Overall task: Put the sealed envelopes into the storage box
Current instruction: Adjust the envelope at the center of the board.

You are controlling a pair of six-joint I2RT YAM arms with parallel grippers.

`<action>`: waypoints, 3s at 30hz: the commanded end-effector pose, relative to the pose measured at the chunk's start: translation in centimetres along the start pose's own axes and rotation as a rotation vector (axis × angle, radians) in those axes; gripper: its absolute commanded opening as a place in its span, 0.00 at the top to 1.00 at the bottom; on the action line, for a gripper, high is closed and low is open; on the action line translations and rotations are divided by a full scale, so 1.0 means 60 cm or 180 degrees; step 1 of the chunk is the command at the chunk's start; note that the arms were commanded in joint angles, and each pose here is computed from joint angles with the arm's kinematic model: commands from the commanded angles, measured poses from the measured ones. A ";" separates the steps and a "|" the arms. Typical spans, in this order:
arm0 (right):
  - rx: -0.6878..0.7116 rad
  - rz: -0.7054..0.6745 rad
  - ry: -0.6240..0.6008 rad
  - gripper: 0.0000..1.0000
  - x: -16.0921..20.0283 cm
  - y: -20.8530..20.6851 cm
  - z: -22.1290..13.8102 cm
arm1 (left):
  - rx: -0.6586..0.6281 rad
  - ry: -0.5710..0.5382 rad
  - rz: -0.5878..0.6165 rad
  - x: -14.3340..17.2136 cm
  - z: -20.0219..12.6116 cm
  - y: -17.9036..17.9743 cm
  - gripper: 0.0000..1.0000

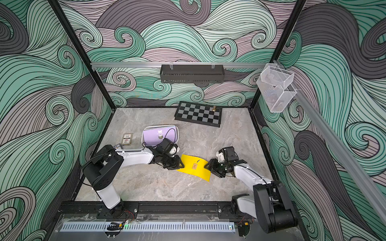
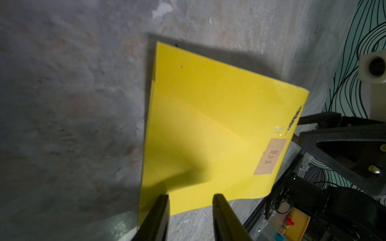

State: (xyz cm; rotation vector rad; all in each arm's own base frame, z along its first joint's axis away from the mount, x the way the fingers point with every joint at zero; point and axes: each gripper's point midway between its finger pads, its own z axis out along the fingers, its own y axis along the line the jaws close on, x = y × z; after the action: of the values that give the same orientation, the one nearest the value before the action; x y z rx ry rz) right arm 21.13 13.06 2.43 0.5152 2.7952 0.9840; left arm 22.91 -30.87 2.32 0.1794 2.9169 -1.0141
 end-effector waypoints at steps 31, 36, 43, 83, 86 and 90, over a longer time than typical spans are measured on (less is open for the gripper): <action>0.0187 -0.0293 0.0180 0.42 0.017 0.033 -0.019 | 0.0106 -0.0209 0.0019 0.071 -0.100 -0.021 0.55; 0.0203 -0.0233 0.0284 0.42 0.081 0.024 -0.008 | -0.0094 -0.0184 0.0226 0.010 -0.086 -0.032 0.56; 0.0199 -0.0118 0.0400 0.41 0.118 0.015 0.014 | -0.0319 -0.0116 0.0097 -0.052 -0.045 0.015 0.53; 0.0045 -0.0144 0.0416 0.39 0.026 0.062 0.094 | -0.0027 0.0207 -0.0293 0.021 0.041 0.029 0.54; -0.0173 -0.0176 0.0397 0.39 0.020 0.093 0.087 | -0.0035 0.0207 -0.0326 0.027 0.040 0.034 0.54; -0.0474 -0.0140 0.0411 0.39 0.019 0.131 0.074 | -0.0004 0.0214 -0.0403 0.037 0.042 0.041 0.54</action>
State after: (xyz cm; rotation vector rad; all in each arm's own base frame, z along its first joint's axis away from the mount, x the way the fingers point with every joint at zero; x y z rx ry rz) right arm 24.26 20.42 2.73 0.3813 2.8045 1.1029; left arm 22.94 -32.42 2.50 0.1146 2.8967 -1.1772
